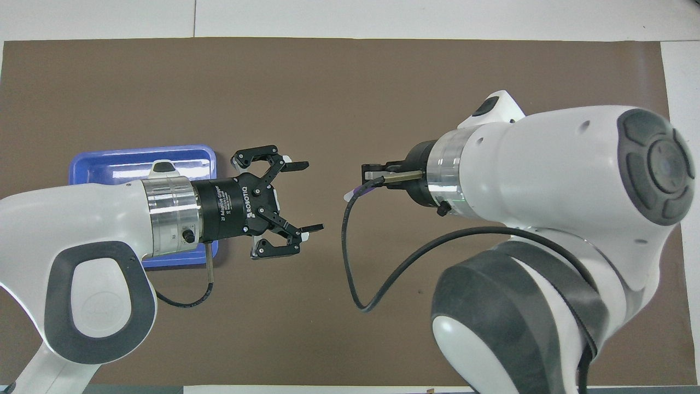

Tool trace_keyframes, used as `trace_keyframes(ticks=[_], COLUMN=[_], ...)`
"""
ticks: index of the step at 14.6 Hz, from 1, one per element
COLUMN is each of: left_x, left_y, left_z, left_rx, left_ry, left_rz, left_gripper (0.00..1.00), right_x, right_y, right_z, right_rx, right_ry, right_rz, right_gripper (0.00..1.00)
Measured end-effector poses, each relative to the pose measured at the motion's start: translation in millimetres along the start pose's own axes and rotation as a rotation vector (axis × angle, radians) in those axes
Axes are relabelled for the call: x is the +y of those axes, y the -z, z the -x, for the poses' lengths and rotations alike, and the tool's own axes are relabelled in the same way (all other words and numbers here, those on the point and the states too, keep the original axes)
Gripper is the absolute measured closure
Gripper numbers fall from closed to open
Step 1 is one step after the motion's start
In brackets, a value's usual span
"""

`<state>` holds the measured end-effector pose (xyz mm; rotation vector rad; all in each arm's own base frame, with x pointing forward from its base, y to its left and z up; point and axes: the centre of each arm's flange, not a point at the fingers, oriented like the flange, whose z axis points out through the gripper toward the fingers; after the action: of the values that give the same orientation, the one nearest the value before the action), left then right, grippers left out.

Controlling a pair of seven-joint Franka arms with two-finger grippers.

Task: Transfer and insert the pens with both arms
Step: 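Carry the purple pen to the cup with the right gripper, then insert the purple pen into the cup and release with the right gripper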

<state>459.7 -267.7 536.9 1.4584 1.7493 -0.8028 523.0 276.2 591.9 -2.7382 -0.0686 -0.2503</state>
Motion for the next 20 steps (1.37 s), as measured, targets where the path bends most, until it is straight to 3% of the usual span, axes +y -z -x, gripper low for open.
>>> trace_keyframes(ticks=[3,7,8,14,20], left_x=[18.7,40.4,43.9,66.8,81.5], left_y=[19.6,53.9,61.0,104.7,138.5], left_z=[-19.3,-55.1,-61.4,-94.0,-118.5], left_rx=[0.025,0.268,0.304,0.356,0.424], left_ry=[0.024,-0.08,-0.088,-0.118,-0.327], left_rz=[0.03,0.014,0.013,0.044,0.044], left_gripper=[0.0,0.0,0.0,0.0,0.0], right_x=[58.3,145.3,163.7,246.6,298.5], right_y=[-4.2,8.8,12.3,19.7,-5.8], right_z=[-10.2,-19.4,-19.4,-4.7,8.1], right_rx=[0.0,-0.019,-0.027,-0.09,-0.072], right_ry=[0.085,0.213,0.244,0.358,0.392], right_rz=[0.099,0.229,0.261,0.395,0.407], right_gripper=[0.81,0.81,0.81,0.81,0.81])
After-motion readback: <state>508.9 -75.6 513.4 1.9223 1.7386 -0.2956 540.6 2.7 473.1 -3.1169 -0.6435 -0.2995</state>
